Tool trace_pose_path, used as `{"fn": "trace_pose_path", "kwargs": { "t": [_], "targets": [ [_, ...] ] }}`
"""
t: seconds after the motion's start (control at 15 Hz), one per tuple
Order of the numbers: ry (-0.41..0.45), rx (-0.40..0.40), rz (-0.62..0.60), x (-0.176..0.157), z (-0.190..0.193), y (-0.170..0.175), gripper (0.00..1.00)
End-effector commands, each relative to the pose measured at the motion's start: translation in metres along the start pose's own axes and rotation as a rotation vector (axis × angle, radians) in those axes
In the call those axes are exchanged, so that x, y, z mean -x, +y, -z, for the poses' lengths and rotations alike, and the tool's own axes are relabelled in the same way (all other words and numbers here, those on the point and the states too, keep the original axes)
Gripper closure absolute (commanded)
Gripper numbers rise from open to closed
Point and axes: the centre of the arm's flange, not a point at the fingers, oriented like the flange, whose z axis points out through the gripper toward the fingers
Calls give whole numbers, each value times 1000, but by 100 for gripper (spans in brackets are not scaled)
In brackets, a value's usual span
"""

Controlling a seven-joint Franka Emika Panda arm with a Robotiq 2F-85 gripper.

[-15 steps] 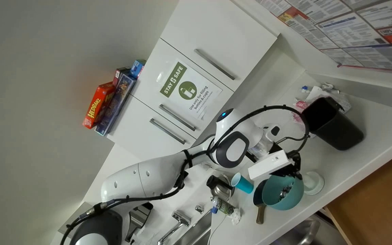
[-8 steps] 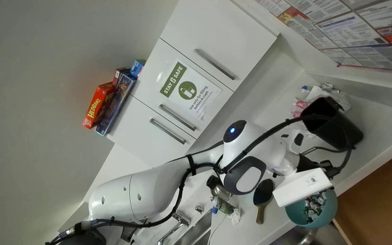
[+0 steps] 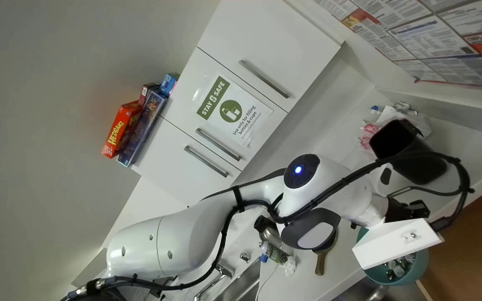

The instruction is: Put the teal bowl in the open drawer

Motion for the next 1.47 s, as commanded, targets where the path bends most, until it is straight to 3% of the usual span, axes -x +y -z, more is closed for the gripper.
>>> {"fn": "trace_pose_path", "kwargs": {
  "t": [0.0,0.6,0.87,1.4],
  "targets": [
    [0,0,1,0,0,0,96],
    [-91,40,51,-8,-37,65,99],
    [-100,1,87,-10,-75,90,99],
    [-45,-82,160,-2,-149,107,99]
  ]
}}
